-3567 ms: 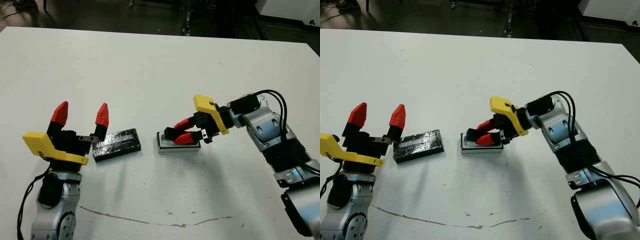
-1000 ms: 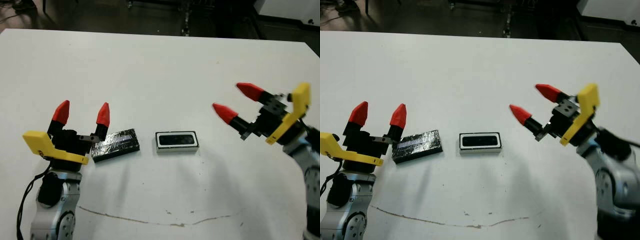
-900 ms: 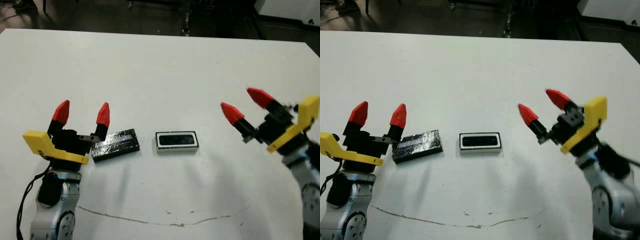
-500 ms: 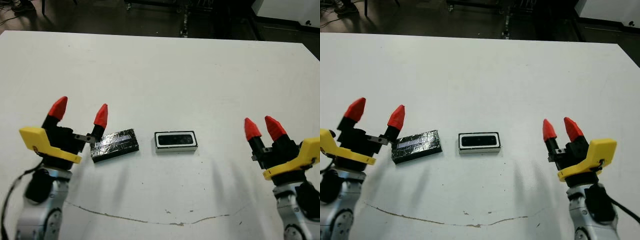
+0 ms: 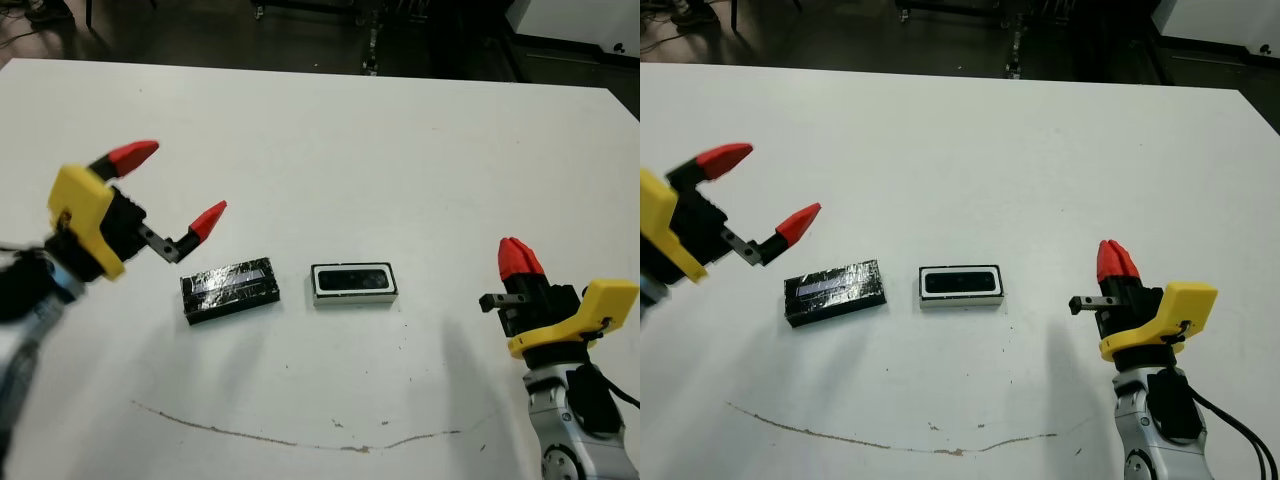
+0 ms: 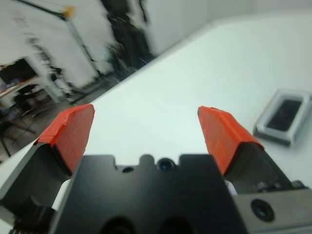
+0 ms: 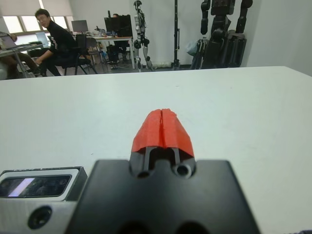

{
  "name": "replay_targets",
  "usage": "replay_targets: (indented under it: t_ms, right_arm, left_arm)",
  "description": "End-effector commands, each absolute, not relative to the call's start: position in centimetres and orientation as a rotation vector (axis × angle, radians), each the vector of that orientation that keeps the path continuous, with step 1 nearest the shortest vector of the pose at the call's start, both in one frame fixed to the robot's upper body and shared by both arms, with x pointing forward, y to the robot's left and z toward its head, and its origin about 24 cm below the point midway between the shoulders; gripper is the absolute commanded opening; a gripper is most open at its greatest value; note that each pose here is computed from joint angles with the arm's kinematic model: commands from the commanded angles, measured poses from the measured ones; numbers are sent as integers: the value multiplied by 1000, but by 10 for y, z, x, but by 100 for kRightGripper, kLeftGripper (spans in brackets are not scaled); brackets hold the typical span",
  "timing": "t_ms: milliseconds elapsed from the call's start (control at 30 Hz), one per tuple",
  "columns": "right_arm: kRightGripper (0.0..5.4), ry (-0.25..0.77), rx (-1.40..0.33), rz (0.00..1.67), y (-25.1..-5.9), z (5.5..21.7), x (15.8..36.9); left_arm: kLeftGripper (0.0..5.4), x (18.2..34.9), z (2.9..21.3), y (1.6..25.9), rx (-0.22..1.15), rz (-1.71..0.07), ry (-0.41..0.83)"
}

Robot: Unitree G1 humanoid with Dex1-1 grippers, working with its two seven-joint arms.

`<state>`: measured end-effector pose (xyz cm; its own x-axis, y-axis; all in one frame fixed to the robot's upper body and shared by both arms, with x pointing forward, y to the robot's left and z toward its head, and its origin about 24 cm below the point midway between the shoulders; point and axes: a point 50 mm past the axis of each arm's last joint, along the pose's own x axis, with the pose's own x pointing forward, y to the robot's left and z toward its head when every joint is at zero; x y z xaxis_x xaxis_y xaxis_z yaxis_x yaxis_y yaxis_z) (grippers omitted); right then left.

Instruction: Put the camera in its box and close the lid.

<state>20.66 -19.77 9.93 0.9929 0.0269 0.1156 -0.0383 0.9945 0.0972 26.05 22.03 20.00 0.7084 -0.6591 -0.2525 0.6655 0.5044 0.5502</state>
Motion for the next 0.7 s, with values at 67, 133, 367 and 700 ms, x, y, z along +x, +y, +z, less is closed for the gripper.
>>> replay_targets:
  t_ms: [67, 133, 367, 700]
  right_arm:
    - [2, -86, 92, 38, -200, 96, 207]
    - [2, -81, 104, 51, -200, 96, 207]
    - [2, -68, 108, 56, -199, 97, 206]
    - [2, -65, 123, 65, -199, 97, 206]
  left_arm:
    - [540, 277, 202, 226, 643, -1025, 126]
    - [540, 285, 198, 229, 555, -1102, 201]
    - [540, 302, 181, 233, 399, -1254, 351]
    - [540, 292, 173, 218, 409, -1247, 373]
